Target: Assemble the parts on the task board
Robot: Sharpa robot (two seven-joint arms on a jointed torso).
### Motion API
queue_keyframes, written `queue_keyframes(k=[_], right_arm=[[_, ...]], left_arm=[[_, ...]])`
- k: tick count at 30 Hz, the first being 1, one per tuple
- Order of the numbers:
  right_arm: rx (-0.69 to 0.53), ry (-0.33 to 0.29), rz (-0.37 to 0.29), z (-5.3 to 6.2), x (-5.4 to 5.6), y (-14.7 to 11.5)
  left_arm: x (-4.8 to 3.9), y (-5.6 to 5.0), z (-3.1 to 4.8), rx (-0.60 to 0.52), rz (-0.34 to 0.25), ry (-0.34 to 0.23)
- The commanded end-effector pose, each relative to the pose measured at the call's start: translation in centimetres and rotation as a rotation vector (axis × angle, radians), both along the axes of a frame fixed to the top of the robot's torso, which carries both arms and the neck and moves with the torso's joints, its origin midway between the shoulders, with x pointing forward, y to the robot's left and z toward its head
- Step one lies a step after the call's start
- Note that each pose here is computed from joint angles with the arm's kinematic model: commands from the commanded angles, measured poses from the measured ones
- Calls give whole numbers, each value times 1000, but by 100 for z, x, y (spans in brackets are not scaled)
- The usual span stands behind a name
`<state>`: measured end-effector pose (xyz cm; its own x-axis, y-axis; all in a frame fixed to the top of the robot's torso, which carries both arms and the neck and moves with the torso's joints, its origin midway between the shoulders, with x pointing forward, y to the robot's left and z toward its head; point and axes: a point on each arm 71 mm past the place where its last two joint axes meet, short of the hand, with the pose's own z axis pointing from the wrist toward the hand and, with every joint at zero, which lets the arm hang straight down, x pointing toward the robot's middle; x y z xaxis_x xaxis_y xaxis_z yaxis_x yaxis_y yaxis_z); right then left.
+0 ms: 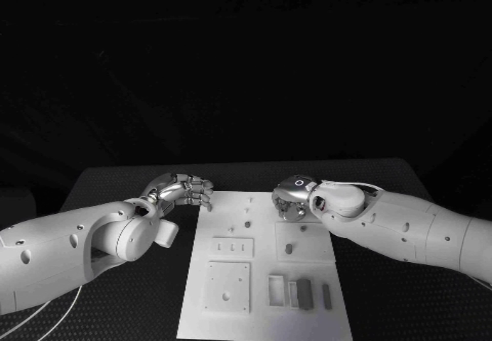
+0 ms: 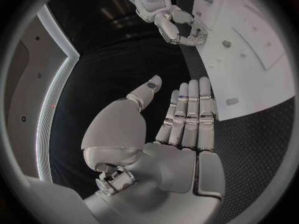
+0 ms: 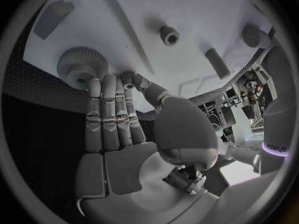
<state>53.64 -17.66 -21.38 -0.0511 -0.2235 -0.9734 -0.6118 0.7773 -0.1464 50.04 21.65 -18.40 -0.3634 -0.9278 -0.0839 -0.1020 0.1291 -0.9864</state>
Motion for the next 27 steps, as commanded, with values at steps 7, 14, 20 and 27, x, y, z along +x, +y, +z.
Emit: queue_keyframes(k=[7, 14, 20, 27], right_arm=[[-24, 11, -24, -153, -119, 0], [-3, -81, -6, 56, -148, 137], [1, -149, 1, 181, -133, 246], [-9, -187, 15, 215, -128, 372]], left_arm=[[-12, -24, 12, -11, -17, 0], [-15, -15, 15, -11, -15, -1], [-14, -12, 17, -10, -14, -2], [-11, -14, 18, -10, -14, -2]])
